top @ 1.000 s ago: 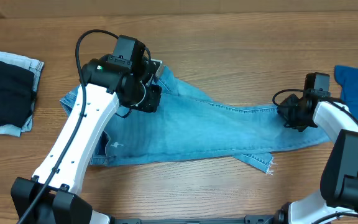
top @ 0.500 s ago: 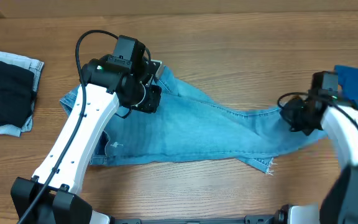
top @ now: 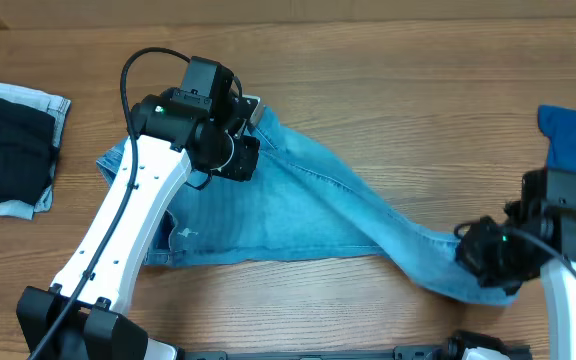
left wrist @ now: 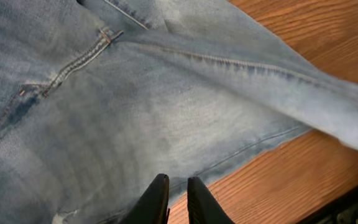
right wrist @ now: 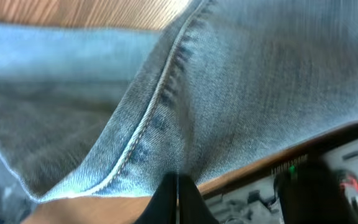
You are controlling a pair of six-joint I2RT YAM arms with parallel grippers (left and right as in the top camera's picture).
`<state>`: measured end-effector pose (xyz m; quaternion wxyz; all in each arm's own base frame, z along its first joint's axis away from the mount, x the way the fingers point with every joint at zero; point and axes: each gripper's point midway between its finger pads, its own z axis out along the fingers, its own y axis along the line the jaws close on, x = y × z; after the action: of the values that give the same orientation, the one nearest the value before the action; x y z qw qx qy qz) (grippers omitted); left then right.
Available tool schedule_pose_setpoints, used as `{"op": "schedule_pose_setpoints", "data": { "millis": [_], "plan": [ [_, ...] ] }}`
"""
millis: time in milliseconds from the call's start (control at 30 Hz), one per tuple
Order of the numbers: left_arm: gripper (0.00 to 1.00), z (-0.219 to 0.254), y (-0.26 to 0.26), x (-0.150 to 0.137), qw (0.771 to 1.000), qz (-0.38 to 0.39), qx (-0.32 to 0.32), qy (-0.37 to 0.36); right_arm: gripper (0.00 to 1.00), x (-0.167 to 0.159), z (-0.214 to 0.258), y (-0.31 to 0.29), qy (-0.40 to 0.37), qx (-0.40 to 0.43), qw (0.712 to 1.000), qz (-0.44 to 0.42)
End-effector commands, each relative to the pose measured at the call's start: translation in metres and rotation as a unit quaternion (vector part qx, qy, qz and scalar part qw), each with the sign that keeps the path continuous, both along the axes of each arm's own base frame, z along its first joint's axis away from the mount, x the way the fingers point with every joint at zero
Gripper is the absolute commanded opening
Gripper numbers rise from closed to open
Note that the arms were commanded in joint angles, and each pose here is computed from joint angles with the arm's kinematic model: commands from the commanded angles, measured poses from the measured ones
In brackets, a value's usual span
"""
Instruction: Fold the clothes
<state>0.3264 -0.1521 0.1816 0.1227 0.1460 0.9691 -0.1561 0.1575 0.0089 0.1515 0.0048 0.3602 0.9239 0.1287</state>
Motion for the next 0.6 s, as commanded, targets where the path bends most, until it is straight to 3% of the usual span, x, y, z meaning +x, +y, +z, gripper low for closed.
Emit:
{"op": "schedule_pose_setpoints", "data": {
  "millis": [0,167,400,567],
  "plan": [
    [0.16,0.015,-0.002,0.001,1.0,-0.003,-0.013,-0.022,0.04,-0.02,0.013,0.01,-0.019,0.011,1.0,0.013],
    [0.16,0.017,-0.003,0.005,0.999,-0.003,-0.016,-0.029,0.04,-0.046,0.019,0.019,-0.016,0.019,0.999,0.032],
    [0.17,0.017,-0.004,0.005,0.999,0.003,-0.019,-0.028,0.04,-0.049,0.022,0.054,-0.04,0.092,0.989,0.106],
    [0.19,0.027,-0.021,0.01,0.997,-0.009,-0.068,-0.039,0.04,-0.037,0.029,0.083,-0.088,0.138,0.97,0.181]
  ]
}}
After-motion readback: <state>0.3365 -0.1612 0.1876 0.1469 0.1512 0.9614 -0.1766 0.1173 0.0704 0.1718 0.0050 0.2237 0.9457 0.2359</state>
